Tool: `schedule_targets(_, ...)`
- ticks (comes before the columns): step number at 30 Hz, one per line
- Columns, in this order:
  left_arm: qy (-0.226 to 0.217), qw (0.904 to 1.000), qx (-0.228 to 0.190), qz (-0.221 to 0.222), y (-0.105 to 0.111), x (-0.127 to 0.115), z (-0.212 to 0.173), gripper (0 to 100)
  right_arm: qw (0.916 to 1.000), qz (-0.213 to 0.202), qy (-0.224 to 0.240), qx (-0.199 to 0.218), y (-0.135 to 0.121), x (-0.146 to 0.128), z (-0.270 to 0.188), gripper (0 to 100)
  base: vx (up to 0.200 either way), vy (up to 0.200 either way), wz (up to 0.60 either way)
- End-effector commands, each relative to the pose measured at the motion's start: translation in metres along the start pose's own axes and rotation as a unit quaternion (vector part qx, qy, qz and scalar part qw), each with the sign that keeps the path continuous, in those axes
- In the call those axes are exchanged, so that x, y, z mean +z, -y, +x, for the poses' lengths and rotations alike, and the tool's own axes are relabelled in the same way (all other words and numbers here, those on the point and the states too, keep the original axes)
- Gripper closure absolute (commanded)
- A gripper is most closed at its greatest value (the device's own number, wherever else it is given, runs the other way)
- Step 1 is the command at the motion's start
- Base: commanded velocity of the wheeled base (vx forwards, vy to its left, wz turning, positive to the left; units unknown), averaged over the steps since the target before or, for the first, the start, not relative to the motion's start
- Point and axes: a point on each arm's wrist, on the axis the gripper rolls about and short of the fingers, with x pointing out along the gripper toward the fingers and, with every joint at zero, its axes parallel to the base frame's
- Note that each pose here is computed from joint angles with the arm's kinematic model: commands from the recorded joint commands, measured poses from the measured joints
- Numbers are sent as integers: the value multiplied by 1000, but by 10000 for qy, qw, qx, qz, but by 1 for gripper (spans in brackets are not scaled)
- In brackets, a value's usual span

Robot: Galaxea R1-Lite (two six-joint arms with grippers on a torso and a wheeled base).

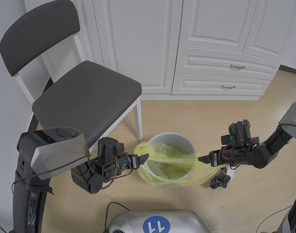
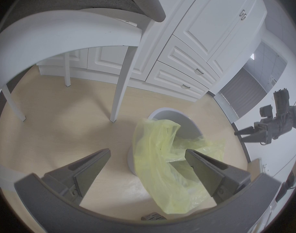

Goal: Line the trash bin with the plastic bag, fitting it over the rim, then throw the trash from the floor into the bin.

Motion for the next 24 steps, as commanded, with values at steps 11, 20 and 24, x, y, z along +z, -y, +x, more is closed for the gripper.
schedule_targets(11, -366, 9992, -54, 154, 12, 13, -42, 0, 9910, -979, 903, 156, -35, -30, 18, 0, 0, 0, 0)
schedule_targets(20, -429, 9989, -66, 176, 17, 9, -53, 0, 9591, -2620, 974, 445, -46, 3, 25, 0, 0, 0, 0)
schedule_targets(24, -427, 9988, -101, 202, 23, 12, -65, 0, 9468, -3092, 605, 652, -54, 27, 31, 0, 0, 0, 0)
